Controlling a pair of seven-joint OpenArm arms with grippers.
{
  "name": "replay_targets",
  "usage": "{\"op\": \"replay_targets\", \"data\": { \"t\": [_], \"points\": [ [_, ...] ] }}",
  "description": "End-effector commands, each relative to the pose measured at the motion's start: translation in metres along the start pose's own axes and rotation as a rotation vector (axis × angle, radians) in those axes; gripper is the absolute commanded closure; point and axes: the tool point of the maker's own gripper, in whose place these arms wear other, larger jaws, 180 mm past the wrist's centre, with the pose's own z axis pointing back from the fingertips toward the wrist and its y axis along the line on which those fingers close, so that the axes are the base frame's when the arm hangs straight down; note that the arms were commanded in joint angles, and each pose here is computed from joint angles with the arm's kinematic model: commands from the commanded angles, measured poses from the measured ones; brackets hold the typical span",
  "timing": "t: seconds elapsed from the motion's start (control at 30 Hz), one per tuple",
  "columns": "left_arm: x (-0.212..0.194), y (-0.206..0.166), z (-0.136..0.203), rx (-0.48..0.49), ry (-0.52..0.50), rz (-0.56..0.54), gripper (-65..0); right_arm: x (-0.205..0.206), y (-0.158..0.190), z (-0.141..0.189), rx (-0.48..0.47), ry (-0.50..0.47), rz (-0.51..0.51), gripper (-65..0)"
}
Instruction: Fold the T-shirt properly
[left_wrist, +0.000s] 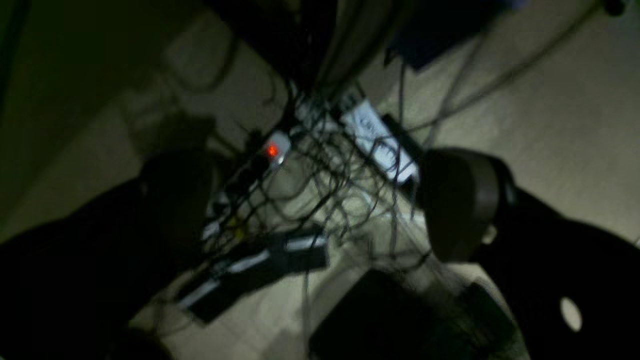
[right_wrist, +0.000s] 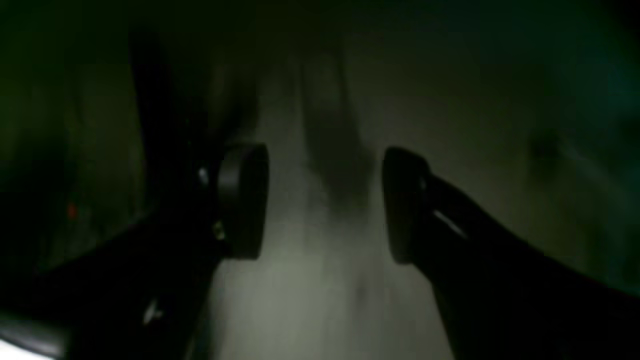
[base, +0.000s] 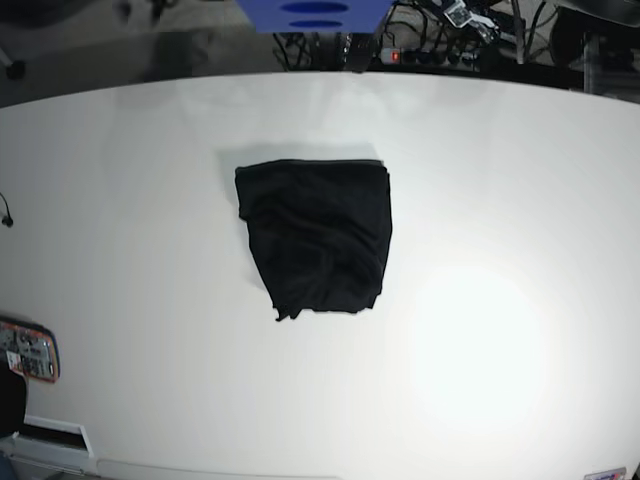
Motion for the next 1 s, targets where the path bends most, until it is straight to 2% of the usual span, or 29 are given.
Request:
{"op": "replay_targets", "data": {
  "t": [0.0, 0.07, 0.1, 0.27, 0.3, 0.33, 0.37, 0.43, 0.47, 0.5, 0.53, 0.57, 0.63, 0.8, 0.97],
  "points": [
    [-0.006, -0.015, 0.001, -0.044, 0.017, 0.012, -65.0, -0.022, -0.008, 0.031, -0.013, 0.085, 0.006, -34.8],
    [0.001, -0.013, -0.009, -0.059, 0.023, -0.01, -65.0, -0.032, -0.002, 0.029, -0.014, 0.136, -0.01, -34.8],
    [-0.002, -0.011, -0.013, -0.063, 0.059, -0.019, -65.0, -0.038, -0.001, 0.029, -0.013, 0.169, -0.013, -34.8],
    [-0.035, -0.017, -0.021, -0.115, 0.309, -0.107, -65.0, -0.055, -0.001, 0.029, -0.008, 0.271, -0.009, -34.8],
    [-0.049, -0.02, -0.019, -0.117, 0.403, -0.111, -65.0, -0.069, 0.001, 0.034, -0.002, 0.348, -0.009, -34.8],
    [-0.069, -0.023, -0.012, -0.119, 0.538, -0.109, -65.0, -0.088, 0.006, 0.042, 0.026, 0.466, 0.004, -34.8],
    [-0.093, -0.02, 0.003, -0.115, 0.737, -0.122, -65.0, -0.117, 0.015, 0.059, 0.09, 0.655, 0.043, -34.8],
    [-0.101, 0.003, 0.014, -0.067, 0.972, -0.159, -65.0, -0.158, 0.027, 0.091, 0.21, 1.017, 0.165, -34.8],
    [-0.099, 0.009, 0.014, -0.05, 1.013, -0.172, -65.0, -0.166, 0.027, 0.101, 0.252, 1.144, 0.234, -34.8],
    [-0.093, 0.015, 0.009, -0.035, 1.002, -0.182, -65.0, -0.168, 0.027, 0.099, 0.286, 1.211, 0.298, -34.8],
    [-0.09, 0.015, 0.006, -0.027, 0.984, -0.184, -65.0, -0.165, 0.028, 0.09, 0.311, 1.222, 0.349, -34.8],
    [-0.089, 0.016, 0.005, -0.022, 0.976, -0.189, -65.0, -0.16, 0.031, 0.076, 0.327, 1.192, 0.374, -34.8],
    [-0.091, 0.019, 0.008, -0.015, 0.98, -0.183, -65.0, -0.154, 0.036, 0.06, 0.338, 1.143, 0.386, -34.8],
    [-0.079, 0.028, -0.001, 0.04, 0.962, -0.066, -65.0, -0.156, 0.042, 0.062, 0.319, 1.16, 0.351, -34.8],
    [-0.072, 0.023, -0.011, 0.033, 0.937, -0.065, -65.0, -0.154, 0.038, 0.06, 0.296, 1.156, 0.332, -34.8]
  ]
}}
